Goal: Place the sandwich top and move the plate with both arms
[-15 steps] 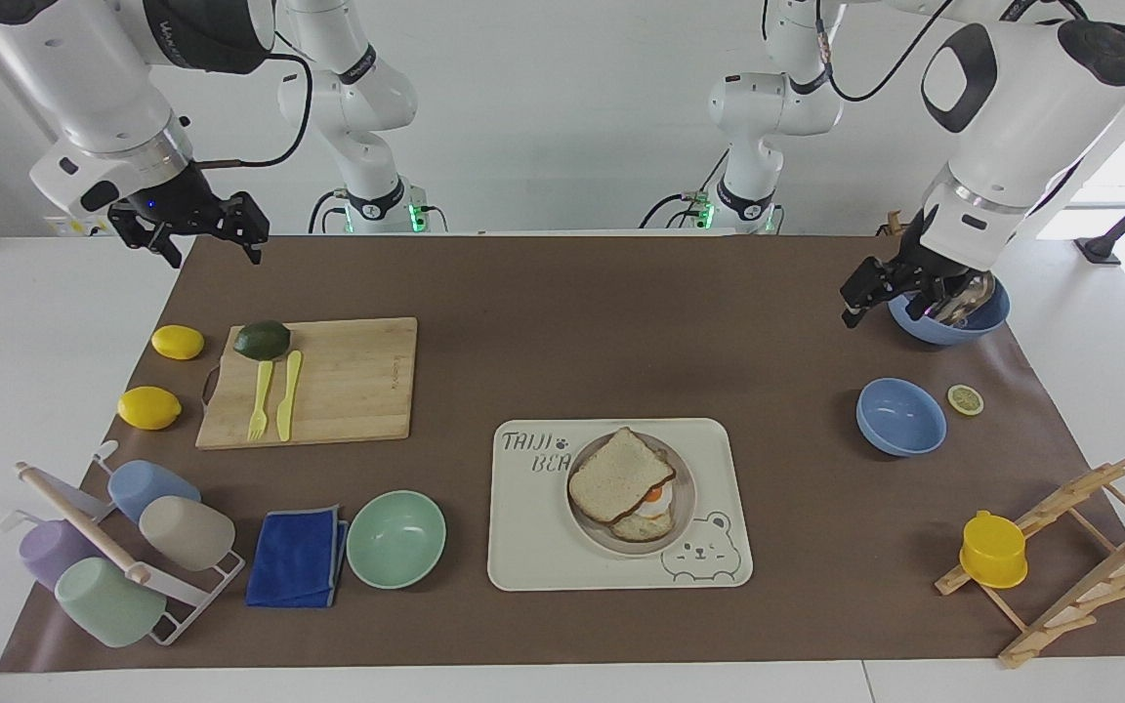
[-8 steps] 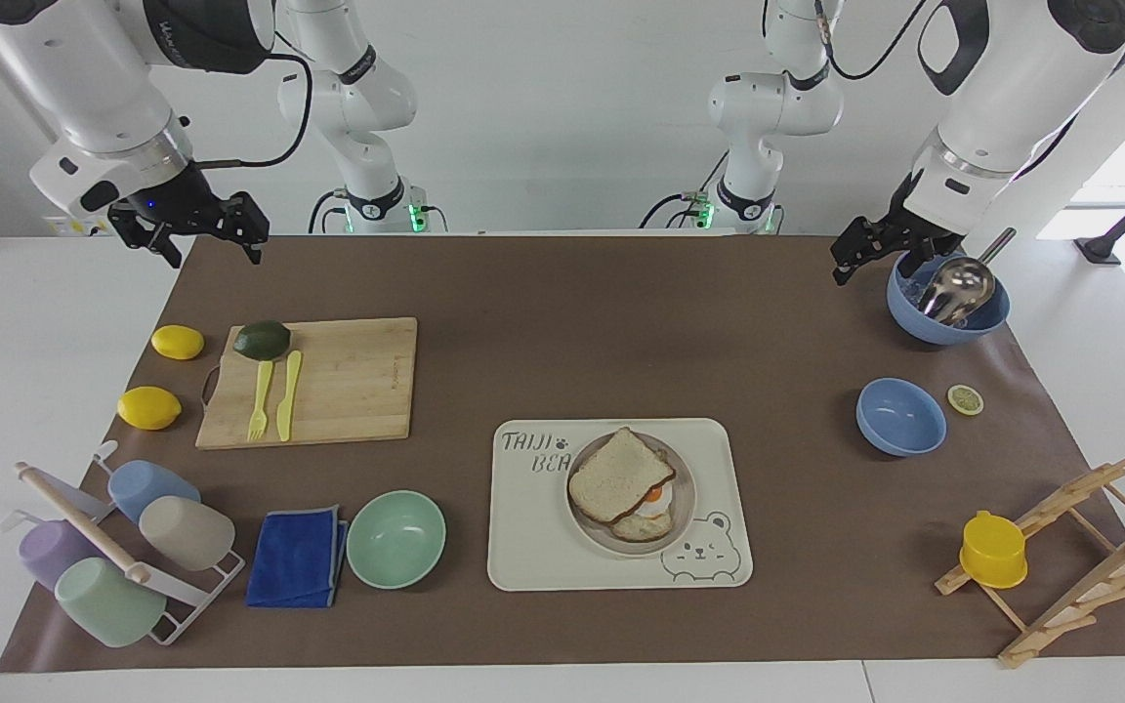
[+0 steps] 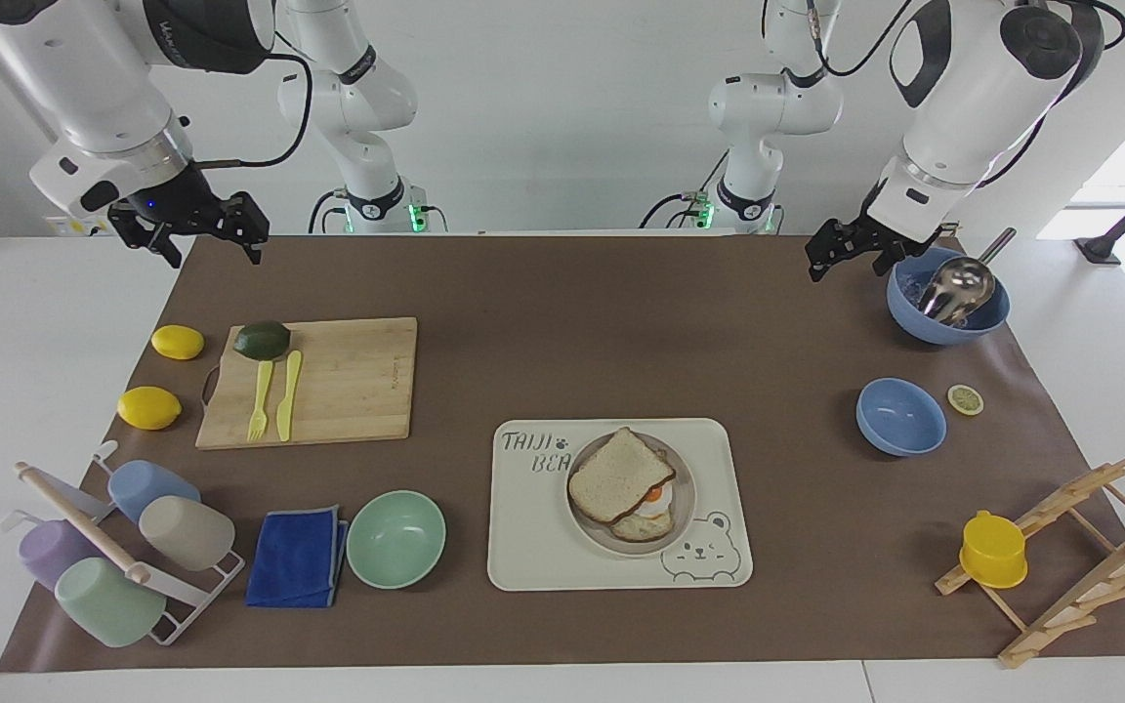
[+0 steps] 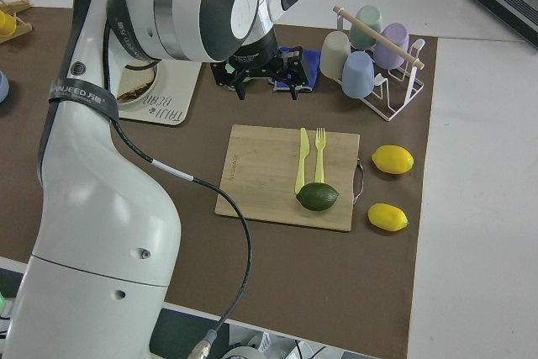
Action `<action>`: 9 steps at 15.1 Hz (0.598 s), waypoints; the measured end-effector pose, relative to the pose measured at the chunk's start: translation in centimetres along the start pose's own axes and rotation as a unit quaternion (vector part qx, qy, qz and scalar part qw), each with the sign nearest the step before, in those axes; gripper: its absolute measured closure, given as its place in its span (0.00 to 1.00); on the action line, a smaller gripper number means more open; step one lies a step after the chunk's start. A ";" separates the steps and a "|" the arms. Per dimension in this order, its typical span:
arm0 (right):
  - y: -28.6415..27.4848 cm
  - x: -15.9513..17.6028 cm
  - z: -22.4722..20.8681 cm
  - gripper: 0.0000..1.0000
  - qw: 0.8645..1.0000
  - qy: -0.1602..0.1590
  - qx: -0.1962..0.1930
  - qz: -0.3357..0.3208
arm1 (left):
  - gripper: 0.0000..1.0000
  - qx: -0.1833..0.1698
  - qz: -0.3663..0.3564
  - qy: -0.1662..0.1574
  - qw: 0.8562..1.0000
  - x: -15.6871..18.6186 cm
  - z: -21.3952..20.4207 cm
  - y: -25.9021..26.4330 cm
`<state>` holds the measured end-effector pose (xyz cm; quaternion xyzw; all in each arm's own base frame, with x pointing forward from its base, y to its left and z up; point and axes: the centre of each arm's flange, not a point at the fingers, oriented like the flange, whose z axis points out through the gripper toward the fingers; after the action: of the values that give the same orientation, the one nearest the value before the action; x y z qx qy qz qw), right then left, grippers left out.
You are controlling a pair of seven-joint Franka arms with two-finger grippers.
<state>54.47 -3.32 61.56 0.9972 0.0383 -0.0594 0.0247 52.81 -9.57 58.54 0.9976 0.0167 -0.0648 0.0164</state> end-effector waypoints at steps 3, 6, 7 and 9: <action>0.0 0.0 0.0 0.00 1.000 0.000 0.000 0.000 | 0.00 0.001 -0.002 0.000 1.000 -0.4 -0.5 -0.4; 0.0 0.0 0.0 0.00 1.000 0.000 0.000 0.000 | 0.00 0.002 -0.001 0.006 1.000 -0.8 -1.2 -0.5; 0.0 0.0 0.0 0.00 1.000 0.000 0.000 0.000 | 0.00 0.002 -0.001 0.007 1.000 -1.0 -1.3 -0.5; 0.0 0.0 0.0 0.00 1.000 0.000 0.000 0.000 | 0.00 0.002 0.000 0.008 1.000 -1.2 -1.5 -0.5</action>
<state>54.47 -3.32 61.56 0.9972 0.0383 -0.0594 0.0247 51.80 -9.02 60.14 0.9982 0.0166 -0.0565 0.0143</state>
